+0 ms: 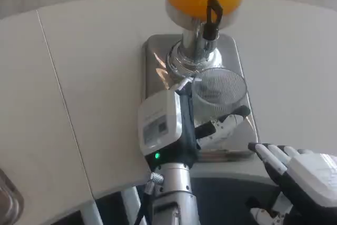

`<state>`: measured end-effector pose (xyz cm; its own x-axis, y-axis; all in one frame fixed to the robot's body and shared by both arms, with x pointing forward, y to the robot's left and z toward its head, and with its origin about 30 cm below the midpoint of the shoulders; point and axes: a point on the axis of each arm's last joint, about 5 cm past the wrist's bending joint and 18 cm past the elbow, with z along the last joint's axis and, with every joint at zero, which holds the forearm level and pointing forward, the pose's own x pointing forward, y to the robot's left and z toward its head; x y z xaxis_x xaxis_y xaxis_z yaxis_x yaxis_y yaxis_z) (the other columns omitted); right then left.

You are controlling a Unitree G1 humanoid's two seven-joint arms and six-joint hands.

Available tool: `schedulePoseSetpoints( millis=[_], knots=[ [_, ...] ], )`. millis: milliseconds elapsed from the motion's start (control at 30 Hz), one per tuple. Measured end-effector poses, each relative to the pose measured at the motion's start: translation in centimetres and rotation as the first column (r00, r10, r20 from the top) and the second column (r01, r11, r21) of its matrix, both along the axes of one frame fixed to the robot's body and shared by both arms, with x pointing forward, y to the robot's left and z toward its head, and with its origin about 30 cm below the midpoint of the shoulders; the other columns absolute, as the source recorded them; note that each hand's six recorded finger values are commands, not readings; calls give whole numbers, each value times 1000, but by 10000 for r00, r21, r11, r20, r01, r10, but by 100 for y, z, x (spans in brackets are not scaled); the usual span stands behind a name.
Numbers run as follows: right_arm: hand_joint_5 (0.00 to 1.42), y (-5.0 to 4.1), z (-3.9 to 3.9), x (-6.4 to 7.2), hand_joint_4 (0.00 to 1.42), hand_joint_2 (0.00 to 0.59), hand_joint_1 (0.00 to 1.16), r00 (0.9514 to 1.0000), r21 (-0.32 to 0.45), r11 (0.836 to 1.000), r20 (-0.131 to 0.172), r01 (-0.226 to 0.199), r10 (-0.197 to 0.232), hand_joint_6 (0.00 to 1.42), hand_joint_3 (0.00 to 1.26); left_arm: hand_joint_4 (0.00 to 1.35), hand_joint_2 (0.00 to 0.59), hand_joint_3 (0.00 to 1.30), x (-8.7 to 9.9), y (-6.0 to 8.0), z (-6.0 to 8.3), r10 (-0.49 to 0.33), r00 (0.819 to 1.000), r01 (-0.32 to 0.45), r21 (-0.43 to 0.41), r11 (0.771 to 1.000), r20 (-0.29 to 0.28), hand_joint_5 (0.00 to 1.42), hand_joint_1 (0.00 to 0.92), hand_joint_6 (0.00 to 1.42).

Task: Grasp the cup under the faucet to collect the drink, then remove the cup.

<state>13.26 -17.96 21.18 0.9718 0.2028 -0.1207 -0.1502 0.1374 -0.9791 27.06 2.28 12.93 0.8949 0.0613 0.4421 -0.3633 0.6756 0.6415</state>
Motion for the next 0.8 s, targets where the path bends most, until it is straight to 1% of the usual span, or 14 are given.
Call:
schedulePoseSetpoints(
  millis=[67,200,233,267,333,400,500,567,700,800],
  knots=[
    [0,-5,5,3,0,500,261,10000,23,10000,-16,-11,11,0,0,435,156,523,4,3,-13,118,9999,-119,60,9999,30,796,321,1048],
    [0,-20,19,10,0,500,263,10000,75,10000,-62,-33,34,0,0,384,150,446,12,5,-35,247,9997,-248,176,9995,87,706,282,862],
    [0,-22,21,12,0,500,264,10000,82,10000,-75,-34,34,0,0,370,146,439,13,5,-38,262,9996,-264,194,9995,96,698,275,836],
    [0,-26,24,17,0,501,263,9999,80,10000,-98,-20,21,0,0,345,138,422,13,4,-42,274,9996,-276,221,9994,102,659,260,785],
    [0,-33,27,27,0,501,261,9999,111,9999,-124,17,-16,0,0,280,127,379,11,-2,-46,274,9996,-277,260,9993,119,568,242,635],
    [0,-35,31,31,0,499,259,9999,140,9999,-152,-15,17,0,0,213,121,337,12,-6,-49,284,9995,-288,319,9991,137,504,234,545],
    [0,-35,34,35,0,496,255,9998,152,9999,-175,-45,48,0,0,164,112,308,30,-8,-33,327,9993,-335,507,9982,171,471,212,470],
    [0,-36,37,37,0,494,253,9998,168,9999,-186,-34,37,0,0,157,107,304,60,-10,4,376,9989,-392,620,9973,267,459,207,439],
    [0,-36,42,43,0,493,249,9998,205,9998,-186,5,-1,0,0,140,107,286,95,-28,62,446,9981,-478,796,9957,414,448,198,405],
    [0,-32,49,52,0,492,246,9998,229,9997,-187,-5,10,0,0,126,97,281,102,-34,76,481,9979,-517,859,9950,436,433,188,384]
  ],
)
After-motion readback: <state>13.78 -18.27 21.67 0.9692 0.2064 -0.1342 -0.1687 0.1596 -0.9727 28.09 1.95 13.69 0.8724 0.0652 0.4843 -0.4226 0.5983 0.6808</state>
